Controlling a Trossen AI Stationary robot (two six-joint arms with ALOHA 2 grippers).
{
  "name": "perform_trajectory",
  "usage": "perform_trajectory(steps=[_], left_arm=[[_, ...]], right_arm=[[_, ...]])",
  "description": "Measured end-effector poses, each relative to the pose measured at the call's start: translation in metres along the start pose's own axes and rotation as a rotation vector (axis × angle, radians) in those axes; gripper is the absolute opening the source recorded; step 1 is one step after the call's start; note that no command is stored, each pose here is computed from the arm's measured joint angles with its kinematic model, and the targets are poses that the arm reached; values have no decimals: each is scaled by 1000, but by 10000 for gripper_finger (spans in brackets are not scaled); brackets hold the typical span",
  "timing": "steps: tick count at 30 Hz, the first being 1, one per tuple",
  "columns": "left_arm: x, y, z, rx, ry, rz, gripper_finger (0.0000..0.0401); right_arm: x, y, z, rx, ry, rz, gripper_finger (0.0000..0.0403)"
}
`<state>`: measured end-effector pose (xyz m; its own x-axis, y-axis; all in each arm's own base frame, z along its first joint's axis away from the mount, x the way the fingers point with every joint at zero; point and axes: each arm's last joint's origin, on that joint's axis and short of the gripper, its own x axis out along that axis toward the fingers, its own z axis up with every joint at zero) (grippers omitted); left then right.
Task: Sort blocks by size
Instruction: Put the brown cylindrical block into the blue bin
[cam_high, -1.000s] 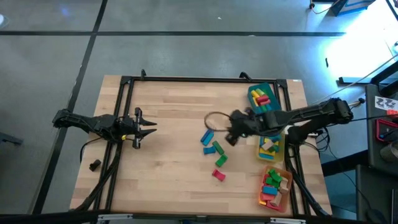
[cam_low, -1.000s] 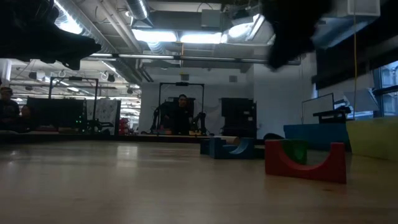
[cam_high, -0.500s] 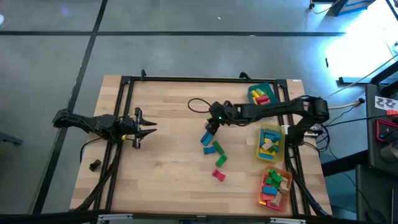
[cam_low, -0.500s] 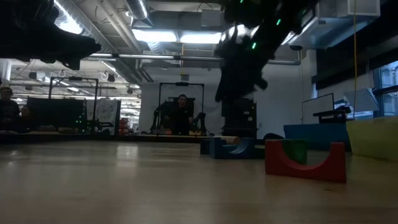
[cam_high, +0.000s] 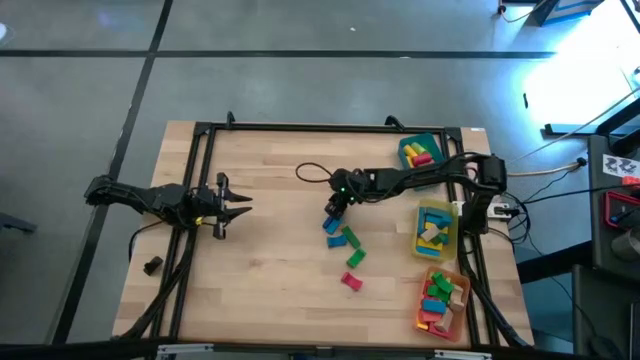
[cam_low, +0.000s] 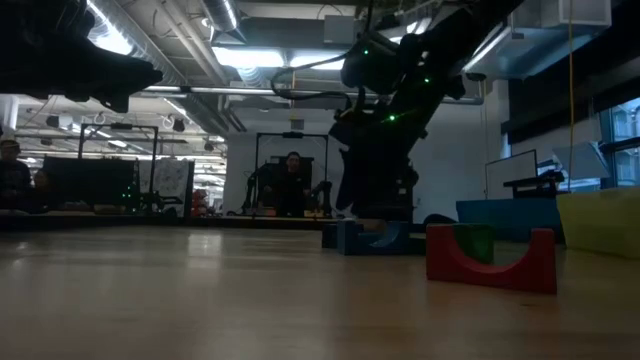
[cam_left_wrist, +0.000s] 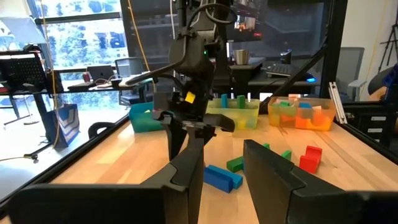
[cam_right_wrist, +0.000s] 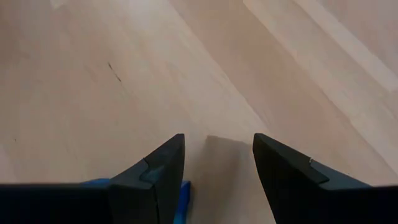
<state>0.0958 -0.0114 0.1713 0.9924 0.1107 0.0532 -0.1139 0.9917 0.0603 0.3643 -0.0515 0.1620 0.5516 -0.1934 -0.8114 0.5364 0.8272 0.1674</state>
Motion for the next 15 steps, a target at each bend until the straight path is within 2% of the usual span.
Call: perform_trajectory(steps=[7, 15], left_arm=[[0, 0, 0, 0, 0, 0, 100], [0, 0, 0, 0, 0, 0, 100]], right_arm=[[4, -2, -1, -1, -19, -59, 191], [24, -3, -12, -2, 66, -43, 191]])
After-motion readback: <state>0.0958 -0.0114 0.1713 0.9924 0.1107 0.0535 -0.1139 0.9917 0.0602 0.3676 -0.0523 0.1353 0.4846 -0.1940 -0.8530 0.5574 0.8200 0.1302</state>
